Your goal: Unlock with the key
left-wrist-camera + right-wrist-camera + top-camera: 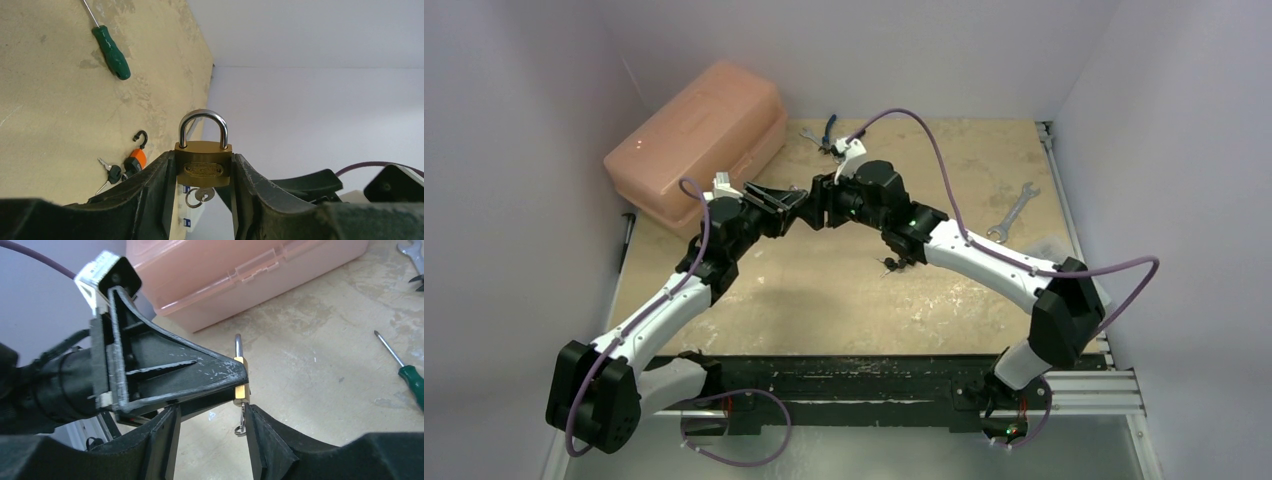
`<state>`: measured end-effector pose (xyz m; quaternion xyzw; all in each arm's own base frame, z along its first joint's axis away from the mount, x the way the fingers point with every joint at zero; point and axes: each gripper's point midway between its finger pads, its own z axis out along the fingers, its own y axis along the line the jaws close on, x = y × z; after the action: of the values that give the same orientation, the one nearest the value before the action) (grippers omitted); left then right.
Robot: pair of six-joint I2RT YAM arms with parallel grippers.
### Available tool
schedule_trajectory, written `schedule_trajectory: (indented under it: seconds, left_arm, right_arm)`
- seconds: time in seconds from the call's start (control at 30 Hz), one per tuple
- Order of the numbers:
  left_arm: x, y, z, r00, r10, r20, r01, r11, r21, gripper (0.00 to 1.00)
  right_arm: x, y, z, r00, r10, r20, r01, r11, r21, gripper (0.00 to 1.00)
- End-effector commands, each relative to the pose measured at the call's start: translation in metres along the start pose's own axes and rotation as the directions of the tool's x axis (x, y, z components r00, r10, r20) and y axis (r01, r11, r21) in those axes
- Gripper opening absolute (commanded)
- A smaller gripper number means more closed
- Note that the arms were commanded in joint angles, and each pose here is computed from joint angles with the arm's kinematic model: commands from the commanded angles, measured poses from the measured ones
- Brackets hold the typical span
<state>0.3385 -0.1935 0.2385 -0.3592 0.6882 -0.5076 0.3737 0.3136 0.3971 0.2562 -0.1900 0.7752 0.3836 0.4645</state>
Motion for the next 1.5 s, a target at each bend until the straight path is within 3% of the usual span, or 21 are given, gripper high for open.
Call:
schedule_trajectory:
  seconds: [0.0, 0.3, 0.63, 0.93, 1.2, 1.47]
  left_arm:
    - [0.002, -0.022, -0.005, 1.0, 0.017, -0.011, -0.016, 0.997, 0.071, 0.0]
    - [0.002, -0.022, -0.006, 1.0, 0.019, -0.009, -0.018, 0.997, 0.072, 0.0]
    - [0.002, -0.022, -0.006, 1.0, 0.019, -0.012, -0.018, 0.997, 0.072, 0.0]
    - [0.003, -0.023, -0.006, 1.0, 0.018, -0.015, -0.017, 0.997, 0.074, 0.0]
    - [0.004, -0.023, -0.006, 1.0, 0.018, -0.019, -0.016, 0.997, 0.075, 0.0]
    - [0.006, -0.024, -0.006, 0.999, 0.015, -0.032, -0.013, 0.997, 0.079, 0.0]
  right_arm:
    - [-0.027, 0.009, -0.021, 0.996, -0.029, 0.082, 0.03, 1.0, 0.0, 0.55]
    - [-0.021, -0.004, -0.022, 0.998, -0.035, 0.06, 0.031, 0.997, 0.064, 0.47]
    - [-0.009, -0.013, -0.015, 0.999, -0.023, 0.031, 0.02, 0.995, 0.095, 0.27]
    - [0.001, -0.017, -0.007, 1.0, -0.014, 0.009, 0.013, 0.995, 0.098, 0.2]
    - [0.003, -0.019, -0.004, 1.0, -0.014, 0.005, 0.014, 0.994, 0.107, 0.0]
    - [0.003, -0.02, 0.002, 1.0, 0.007, 0.02, -0.009, 0.994, 0.108, 0.0]
